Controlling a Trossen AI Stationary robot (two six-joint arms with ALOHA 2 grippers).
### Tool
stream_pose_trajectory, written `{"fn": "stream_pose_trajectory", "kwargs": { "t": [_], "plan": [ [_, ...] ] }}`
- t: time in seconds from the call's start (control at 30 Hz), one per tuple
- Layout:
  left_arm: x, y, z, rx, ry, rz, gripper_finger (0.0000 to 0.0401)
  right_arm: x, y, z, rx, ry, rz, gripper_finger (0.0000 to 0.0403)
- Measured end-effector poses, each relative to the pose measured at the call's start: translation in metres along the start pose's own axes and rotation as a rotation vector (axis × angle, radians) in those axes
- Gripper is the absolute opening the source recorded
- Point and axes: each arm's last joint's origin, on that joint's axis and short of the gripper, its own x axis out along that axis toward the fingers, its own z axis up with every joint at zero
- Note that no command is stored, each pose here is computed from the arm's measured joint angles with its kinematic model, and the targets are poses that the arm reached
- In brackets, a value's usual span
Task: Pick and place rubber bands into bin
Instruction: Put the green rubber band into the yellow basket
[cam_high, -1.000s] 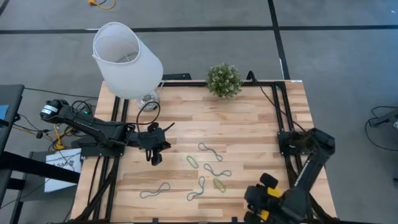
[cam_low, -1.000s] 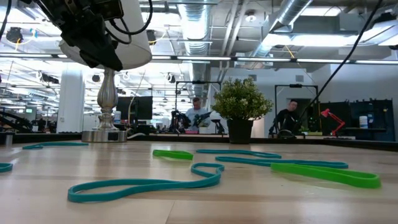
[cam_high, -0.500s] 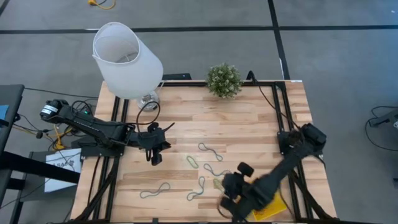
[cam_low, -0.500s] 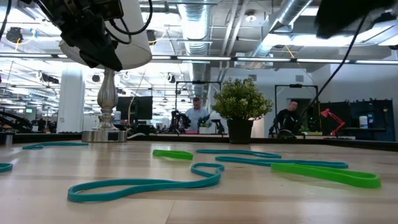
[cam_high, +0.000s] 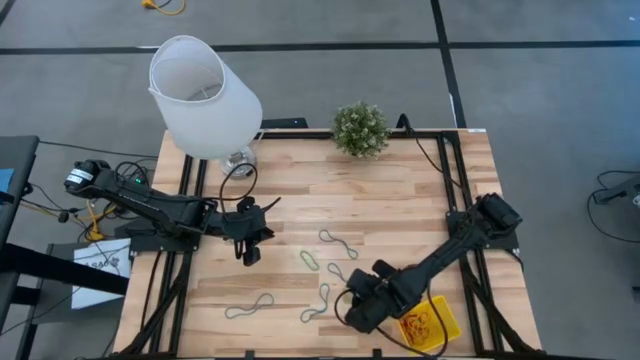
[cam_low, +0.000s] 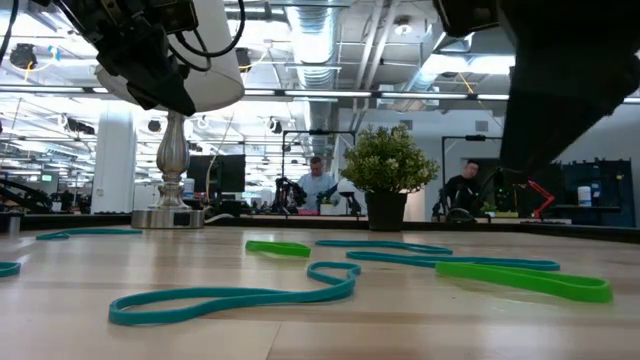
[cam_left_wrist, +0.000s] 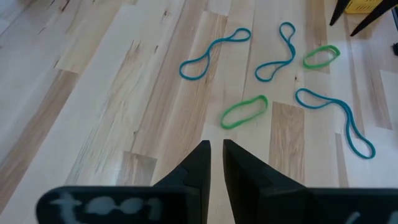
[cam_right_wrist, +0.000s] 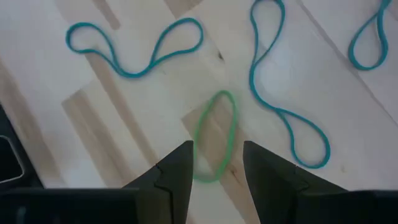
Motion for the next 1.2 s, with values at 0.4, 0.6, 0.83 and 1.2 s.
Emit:
{"fn": "stream_pose_trajectory", "kwargs": {
  "t": [0.4,0.6,0.83,1.2],
  "plan": [
    [0.000,0.000,0.000,0.001,-0.004,-0.002,0.0031,0.017,-0.010,-0.009,0.045,0.021,0.018,0.0134],
    [0.000,-0.001,0.001,0.012,-0.011,-0.005,0.0031,0.019,-0.011,-0.007,0.056,0.020,0.010,0.0134],
    [0.000,0.000,0.001,0.014,-0.008,-0.004,0.0031,0.045,-0.010,-0.011,0.062,0.113,0.001,0.0133],
    [0.000,0.000,0.001,0.014,-0.008,-0.003,0.0031,0.051,-0.017,-0.003,0.059,0.137,-0.027,0.0066]
  ]
}}
